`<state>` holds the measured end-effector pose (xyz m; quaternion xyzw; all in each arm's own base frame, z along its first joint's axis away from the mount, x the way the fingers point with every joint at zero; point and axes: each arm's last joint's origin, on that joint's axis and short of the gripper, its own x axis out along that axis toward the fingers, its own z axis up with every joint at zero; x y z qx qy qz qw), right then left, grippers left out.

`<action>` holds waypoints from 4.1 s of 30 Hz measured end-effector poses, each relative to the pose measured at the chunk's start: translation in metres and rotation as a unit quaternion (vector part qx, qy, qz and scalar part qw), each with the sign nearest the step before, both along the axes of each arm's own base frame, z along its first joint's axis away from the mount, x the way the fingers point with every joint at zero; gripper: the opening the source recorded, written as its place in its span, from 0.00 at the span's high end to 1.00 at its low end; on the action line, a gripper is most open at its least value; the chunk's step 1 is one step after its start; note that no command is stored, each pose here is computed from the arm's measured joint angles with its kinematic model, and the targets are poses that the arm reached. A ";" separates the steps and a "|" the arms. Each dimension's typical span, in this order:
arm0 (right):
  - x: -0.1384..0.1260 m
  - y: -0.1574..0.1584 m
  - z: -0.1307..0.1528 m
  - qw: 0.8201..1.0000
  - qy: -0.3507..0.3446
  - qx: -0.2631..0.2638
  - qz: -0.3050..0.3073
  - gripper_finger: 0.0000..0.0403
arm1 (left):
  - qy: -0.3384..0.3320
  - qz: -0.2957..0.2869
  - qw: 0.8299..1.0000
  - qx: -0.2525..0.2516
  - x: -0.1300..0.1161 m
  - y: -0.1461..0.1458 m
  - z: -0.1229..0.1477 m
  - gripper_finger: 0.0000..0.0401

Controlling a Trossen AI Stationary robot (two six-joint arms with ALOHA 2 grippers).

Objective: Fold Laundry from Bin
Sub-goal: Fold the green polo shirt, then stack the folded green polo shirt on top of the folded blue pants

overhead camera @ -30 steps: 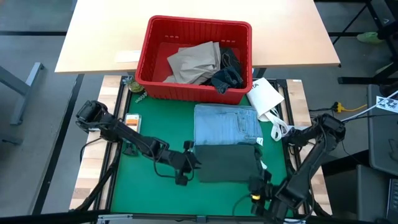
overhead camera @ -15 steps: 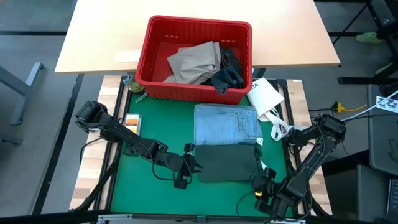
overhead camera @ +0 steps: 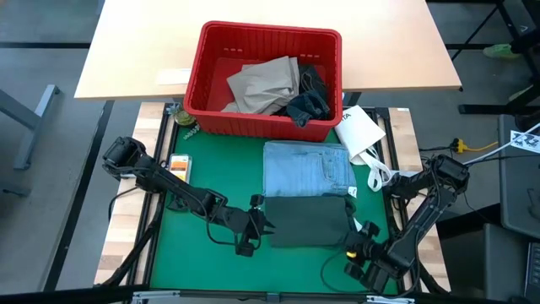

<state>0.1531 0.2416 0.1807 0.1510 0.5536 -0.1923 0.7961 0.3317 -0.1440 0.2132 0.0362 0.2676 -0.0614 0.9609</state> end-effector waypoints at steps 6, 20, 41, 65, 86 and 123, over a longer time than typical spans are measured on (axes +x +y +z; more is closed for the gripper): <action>0.000 -0.002 0.000 1.000 -0.006 -0.012 -0.006 0.63 | 0.000 0.000 1.000 0.000 0.000 0.000 0.000 0.83; 0.002 0.000 0.001 0.999 -0.042 -0.017 -0.006 0.63 | -0.021 -0.008 1.000 -0.014 -0.001 -0.008 0.004 0.83; 0.004 -0.001 0.002 0.998 -0.063 -0.030 -0.007 0.82 | -0.032 0.000 0.999 -0.037 0.016 -0.018 -0.027 0.83; -0.002 0.002 -0.001 0.998 0.047 0.036 -0.004 0.98 | 0.124 0.000 0.992 0.032 0.014 -0.019 -0.103 0.83; 0.003 0.002 -0.001 0.993 0.093 0.073 0.002 0.67 | 0.134 -0.051 0.989 -0.029 0.007 -0.021 -0.080 0.83; 0.087 -0.016 0.059 0.980 -0.174 -0.069 0.065 0.59 | 0.125 0.067 0.987 -0.078 -0.028 0.035 0.020 0.83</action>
